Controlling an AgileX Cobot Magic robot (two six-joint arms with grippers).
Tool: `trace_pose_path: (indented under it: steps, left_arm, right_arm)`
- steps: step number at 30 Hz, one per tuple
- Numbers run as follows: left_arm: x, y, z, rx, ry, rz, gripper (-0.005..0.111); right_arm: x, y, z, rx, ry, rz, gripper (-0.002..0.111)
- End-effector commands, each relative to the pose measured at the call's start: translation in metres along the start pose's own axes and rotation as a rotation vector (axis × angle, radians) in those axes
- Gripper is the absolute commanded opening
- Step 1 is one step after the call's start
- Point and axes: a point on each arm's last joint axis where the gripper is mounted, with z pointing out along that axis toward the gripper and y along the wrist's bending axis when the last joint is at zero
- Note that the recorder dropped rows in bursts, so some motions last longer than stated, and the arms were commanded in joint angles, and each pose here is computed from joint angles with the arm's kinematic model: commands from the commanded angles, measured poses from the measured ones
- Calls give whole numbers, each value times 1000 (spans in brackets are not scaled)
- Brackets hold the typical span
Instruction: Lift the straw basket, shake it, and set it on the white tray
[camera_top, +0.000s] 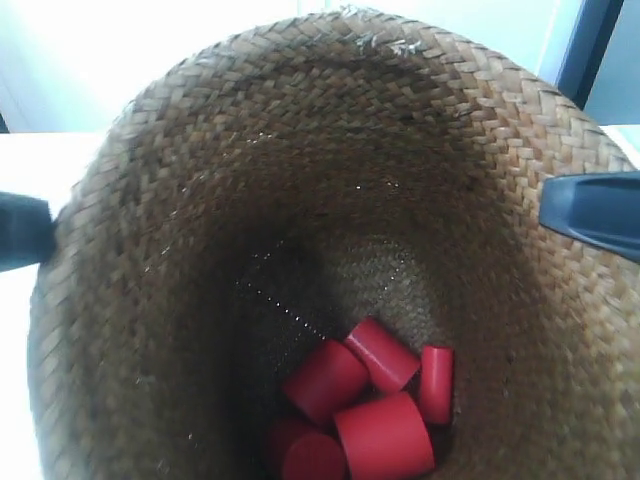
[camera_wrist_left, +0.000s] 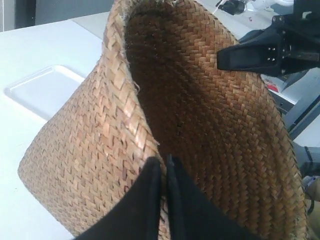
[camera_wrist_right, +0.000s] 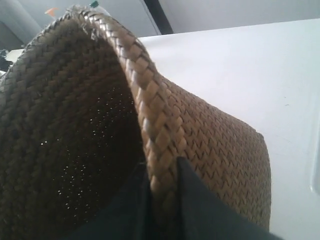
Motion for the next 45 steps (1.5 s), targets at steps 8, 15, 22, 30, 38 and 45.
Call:
trace_pose_path:
  steps: [8, 15, 22, 30, 38, 45]
  left_arm:
    - [-35, 50, 41, 32, -91, -78, 0]
    - [-57, 68, 90, 18, -42, -80, 0]
    - [-76, 85, 146, 2, 7, -75, 0]
    - [-93, 115, 182, -54, 94, -76, 0]
    - [-101, 133, 206, -64, 127, -83, 0]
    - [-105, 148, 227, -50, 141, -98, 0]
  right_arm:
    - [-38, -20, 12, 230, -97, -16, 0]
    - [-57, -45, 19, 497, -67, -15, 0]
    - [-78, -64, 27, 687, -62, -43, 0]
    - [-90, -92, 37, 888, -6, -65, 0]
    - [-92, -132, 55, 955, 18, -12, 0]
    - [-93, -164, 56, 1022, 22, 40, 0]
